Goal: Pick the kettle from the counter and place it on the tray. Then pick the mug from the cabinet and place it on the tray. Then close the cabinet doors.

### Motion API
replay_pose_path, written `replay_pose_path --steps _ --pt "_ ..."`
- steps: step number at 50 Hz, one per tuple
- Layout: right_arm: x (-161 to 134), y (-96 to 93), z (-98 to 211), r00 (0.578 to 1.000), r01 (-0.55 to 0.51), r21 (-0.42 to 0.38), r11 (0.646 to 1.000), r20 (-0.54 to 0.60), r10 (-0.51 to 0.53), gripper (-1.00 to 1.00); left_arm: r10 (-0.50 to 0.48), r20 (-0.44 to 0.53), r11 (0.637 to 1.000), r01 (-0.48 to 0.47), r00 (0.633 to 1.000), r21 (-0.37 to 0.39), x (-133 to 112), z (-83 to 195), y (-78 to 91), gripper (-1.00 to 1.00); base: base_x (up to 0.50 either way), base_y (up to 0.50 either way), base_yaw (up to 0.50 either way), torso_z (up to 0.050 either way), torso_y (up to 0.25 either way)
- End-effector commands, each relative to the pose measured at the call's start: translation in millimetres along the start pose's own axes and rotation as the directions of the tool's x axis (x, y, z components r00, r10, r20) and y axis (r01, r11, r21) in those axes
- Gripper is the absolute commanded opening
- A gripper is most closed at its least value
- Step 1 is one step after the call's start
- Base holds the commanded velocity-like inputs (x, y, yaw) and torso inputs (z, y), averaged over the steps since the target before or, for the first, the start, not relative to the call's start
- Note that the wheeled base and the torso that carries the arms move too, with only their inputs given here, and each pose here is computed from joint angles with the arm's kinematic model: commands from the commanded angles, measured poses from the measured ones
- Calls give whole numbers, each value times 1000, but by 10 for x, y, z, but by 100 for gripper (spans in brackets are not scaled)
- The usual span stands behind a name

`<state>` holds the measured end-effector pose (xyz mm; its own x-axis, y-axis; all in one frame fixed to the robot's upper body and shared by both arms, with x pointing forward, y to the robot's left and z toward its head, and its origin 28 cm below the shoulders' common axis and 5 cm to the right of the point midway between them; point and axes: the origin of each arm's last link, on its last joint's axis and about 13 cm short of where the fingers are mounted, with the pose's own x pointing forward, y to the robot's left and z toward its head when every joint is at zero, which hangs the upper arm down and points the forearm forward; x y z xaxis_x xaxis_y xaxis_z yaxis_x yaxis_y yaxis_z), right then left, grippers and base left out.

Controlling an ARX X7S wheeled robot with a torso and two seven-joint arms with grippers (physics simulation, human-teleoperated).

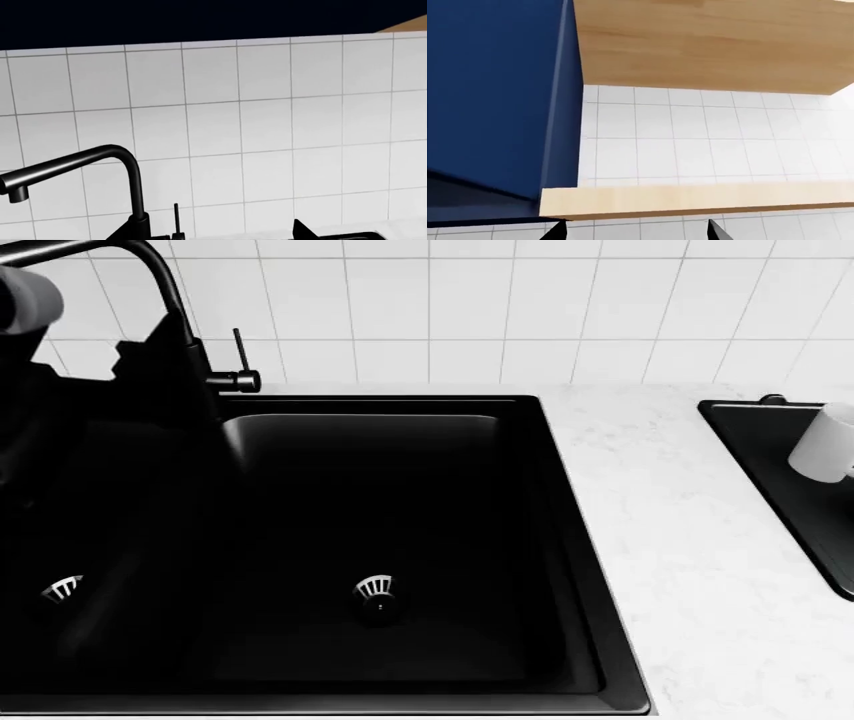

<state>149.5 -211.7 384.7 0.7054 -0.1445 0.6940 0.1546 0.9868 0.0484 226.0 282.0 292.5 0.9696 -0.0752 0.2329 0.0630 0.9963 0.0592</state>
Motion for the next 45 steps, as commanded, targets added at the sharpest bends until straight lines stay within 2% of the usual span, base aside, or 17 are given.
replay_pose_path --steps 1,18,25,45 --pt "174 11 218 999 -27 -6 1000 40 27 100 -2 -5 1000 2 1000 4 2 -24 -2 100 0 0 0 0 0" --pt "482 154 498 994 -85 -33 996 70 87 100 2 -10 1000 -2 1000 6 -1 -52 7 100 0 0 0 0 0" --pt "580 269 560 989 -130 -37 991 72 132 100 2 -5 1000 -2 1000 6 -11 -28 13 100 0 0 0 0 0" --pt "824 581 352 969 -246 -47 968 -12 246 100 14 -7 1000 -14 1000 -3 -26 -66 57 100 0 0 1 2 0"
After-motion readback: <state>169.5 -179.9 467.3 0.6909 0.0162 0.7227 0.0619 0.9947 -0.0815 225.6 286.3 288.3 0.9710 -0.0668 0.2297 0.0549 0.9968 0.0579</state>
